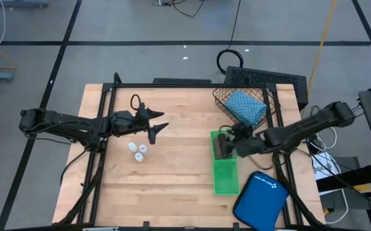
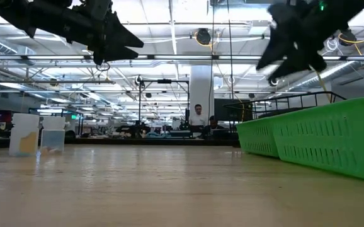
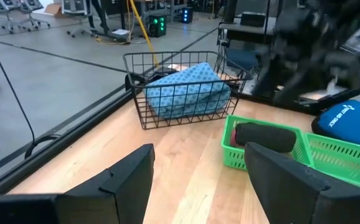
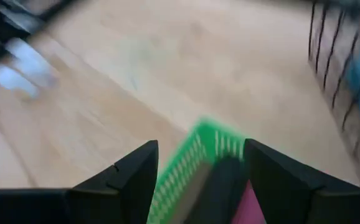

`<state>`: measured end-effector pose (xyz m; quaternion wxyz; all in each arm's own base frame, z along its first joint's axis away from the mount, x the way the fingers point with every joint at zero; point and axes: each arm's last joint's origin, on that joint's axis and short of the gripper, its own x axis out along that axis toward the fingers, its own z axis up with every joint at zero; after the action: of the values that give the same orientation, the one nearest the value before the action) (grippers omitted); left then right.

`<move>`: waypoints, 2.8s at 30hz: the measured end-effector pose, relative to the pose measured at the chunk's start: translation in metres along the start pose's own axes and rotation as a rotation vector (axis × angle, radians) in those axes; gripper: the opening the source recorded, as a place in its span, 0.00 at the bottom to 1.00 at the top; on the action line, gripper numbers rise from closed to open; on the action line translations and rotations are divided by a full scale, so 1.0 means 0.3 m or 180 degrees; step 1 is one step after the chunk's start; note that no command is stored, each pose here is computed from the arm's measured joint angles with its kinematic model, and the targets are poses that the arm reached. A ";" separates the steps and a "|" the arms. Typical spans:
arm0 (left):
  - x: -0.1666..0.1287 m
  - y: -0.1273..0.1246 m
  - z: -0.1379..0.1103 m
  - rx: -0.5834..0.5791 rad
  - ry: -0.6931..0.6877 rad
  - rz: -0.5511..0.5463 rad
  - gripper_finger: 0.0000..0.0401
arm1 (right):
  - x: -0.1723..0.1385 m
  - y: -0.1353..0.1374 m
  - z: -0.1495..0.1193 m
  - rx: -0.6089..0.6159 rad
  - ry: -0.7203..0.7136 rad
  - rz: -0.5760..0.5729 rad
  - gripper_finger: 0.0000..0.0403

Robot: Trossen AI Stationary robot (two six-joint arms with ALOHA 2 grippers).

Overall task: Pick & Place Medicine items
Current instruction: Put the bottom transparent pill bottle into the bottom green basket

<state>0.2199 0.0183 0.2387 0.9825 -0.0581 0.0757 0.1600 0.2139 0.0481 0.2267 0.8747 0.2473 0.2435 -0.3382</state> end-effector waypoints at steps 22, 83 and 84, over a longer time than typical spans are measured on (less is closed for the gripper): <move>0.000 -0.002 0.013 -0.0290 -0.0125 -0.0026 0.64 | -0.281 -0.172 0.177 -0.1995 -0.1324 0.0684 0.54; -0.404 -0.428 -0.401 -0.1642 0.2328 0.1883 0.64 | -0.311 -0.318 0.099 -0.1701 -0.2445 0.1337 0.54; -0.399 -0.442 -0.422 -0.1607 0.2347 0.1848 0.64 | -0.309 -0.315 0.099 -0.1705 -0.2442 0.1337 0.54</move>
<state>0.1342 -0.1608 0.1465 0.7615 -0.3217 0.3881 0.4075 0.0938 0.0127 0.2790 0.9829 -0.0838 -0.0718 -0.1474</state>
